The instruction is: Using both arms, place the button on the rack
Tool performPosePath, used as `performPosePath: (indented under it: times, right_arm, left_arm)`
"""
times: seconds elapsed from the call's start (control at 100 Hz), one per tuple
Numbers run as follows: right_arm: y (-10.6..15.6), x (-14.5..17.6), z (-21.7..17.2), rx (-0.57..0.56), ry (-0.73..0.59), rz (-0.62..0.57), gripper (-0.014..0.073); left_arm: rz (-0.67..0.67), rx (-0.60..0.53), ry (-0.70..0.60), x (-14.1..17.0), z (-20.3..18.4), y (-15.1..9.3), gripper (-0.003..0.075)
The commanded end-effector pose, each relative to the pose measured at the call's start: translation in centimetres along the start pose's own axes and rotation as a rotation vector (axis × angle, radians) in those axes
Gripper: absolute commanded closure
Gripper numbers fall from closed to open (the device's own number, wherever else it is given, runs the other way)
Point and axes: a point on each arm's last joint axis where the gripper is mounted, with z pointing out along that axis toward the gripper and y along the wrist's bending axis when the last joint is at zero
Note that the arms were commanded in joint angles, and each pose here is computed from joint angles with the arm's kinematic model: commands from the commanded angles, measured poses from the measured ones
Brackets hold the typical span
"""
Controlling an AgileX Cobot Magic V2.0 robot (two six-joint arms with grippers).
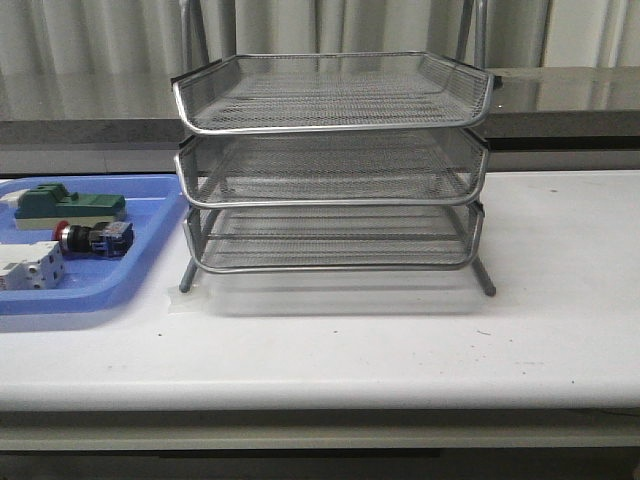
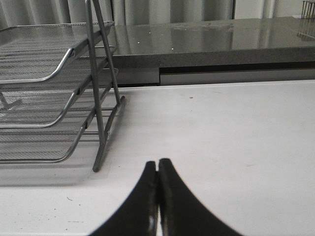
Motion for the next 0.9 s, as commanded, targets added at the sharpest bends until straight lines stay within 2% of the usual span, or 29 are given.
performPosePath:
  times: [0.0, 0.64, 0.89]
  right_arm:
    - [0.1, -1.4, -0.3, -0.009, -0.118, -0.003, 0.0655]
    - [0.1, -1.4, -0.3, -0.009, -0.12, -0.003, 0.0655]
    - [0.3, -2.6, -0.5, -0.023, -0.221, -0.003, 0.0655]
  left_arm:
    - [-0.008, 0.002, -0.065, 0.5, -0.2, -0.1, 0.074]
    - [-0.008, 0.002, -0.065, 0.5, -0.2, -0.1, 0.074]
    - [-0.008, 0.002, -0.065, 0.5, -0.2, -0.1, 0.074]
